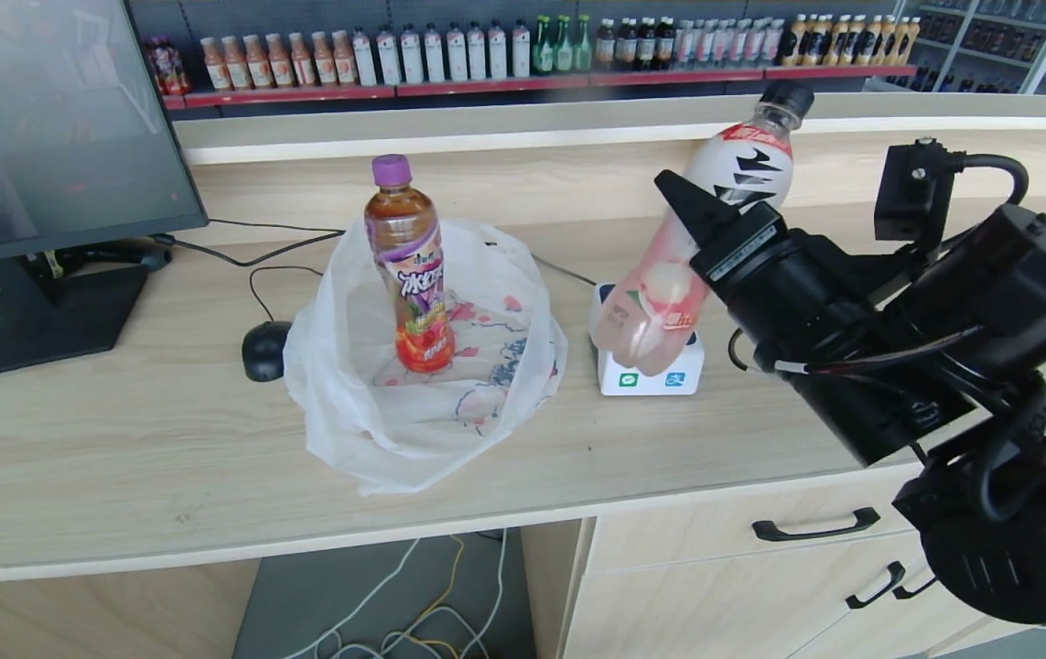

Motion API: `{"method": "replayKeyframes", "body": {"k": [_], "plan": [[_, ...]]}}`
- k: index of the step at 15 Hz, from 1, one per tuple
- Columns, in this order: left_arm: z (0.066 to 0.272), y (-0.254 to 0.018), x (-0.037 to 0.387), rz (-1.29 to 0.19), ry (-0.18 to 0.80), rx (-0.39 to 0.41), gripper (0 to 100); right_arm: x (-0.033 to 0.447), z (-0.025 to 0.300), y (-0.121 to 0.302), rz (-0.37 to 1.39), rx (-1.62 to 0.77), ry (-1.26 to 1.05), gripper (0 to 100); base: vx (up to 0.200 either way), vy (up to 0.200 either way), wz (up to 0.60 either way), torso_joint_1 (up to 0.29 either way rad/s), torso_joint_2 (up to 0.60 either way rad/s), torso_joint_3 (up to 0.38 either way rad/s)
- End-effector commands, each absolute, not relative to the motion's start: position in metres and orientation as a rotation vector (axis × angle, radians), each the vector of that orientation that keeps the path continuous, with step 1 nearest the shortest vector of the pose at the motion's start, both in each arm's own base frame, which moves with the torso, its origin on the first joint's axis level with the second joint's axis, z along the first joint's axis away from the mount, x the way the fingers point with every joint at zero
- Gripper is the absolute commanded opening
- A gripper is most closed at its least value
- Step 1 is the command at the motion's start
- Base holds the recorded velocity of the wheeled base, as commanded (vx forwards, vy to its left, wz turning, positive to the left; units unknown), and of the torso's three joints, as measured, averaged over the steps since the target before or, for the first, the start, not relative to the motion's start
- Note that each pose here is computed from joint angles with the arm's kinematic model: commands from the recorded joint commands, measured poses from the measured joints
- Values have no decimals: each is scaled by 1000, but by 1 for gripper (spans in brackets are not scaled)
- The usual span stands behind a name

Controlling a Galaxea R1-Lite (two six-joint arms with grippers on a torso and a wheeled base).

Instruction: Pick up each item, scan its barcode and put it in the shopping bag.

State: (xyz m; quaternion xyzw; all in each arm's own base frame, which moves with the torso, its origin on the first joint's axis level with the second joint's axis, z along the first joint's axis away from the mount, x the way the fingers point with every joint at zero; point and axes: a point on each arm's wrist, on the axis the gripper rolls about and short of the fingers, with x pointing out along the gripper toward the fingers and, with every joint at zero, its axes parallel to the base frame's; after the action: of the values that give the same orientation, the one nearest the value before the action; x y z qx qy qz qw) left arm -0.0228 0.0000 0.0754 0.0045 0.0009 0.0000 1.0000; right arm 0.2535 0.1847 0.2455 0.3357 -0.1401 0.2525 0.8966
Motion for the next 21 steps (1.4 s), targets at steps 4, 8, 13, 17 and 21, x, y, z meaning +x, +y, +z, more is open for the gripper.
{"method": "replayKeyframes", "body": {"k": [4, 8, 13, 17, 21], "plan": [[75, 0, -23, 0, 3, 12, 100, 233, 223, 177, 504, 361, -283, 0, 0, 0, 0, 0, 0, 0], [75, 0, -23, 0, 2, 12, 100, 223, 221, 169, 468, 87, -404, 0, 0, 0, 0, 0, 0, 0], [75, 0, -23, 0, 2, 9, 100, 240, 230, 156, 403, 51, -470, 0, 0, 0, 0, 0, 0, 0], [75, 0, -23, 0, 2, 8, 100, 247, 236, 161, 399, 26, -512, 0, 0, 0, 0, 0, 0, 0], [75, 0, -23, 0, 2, 6, 100, 251, 240, 164, 402, 38, -533, 0, 0, 150, 0, 1, -1, 2]]}}
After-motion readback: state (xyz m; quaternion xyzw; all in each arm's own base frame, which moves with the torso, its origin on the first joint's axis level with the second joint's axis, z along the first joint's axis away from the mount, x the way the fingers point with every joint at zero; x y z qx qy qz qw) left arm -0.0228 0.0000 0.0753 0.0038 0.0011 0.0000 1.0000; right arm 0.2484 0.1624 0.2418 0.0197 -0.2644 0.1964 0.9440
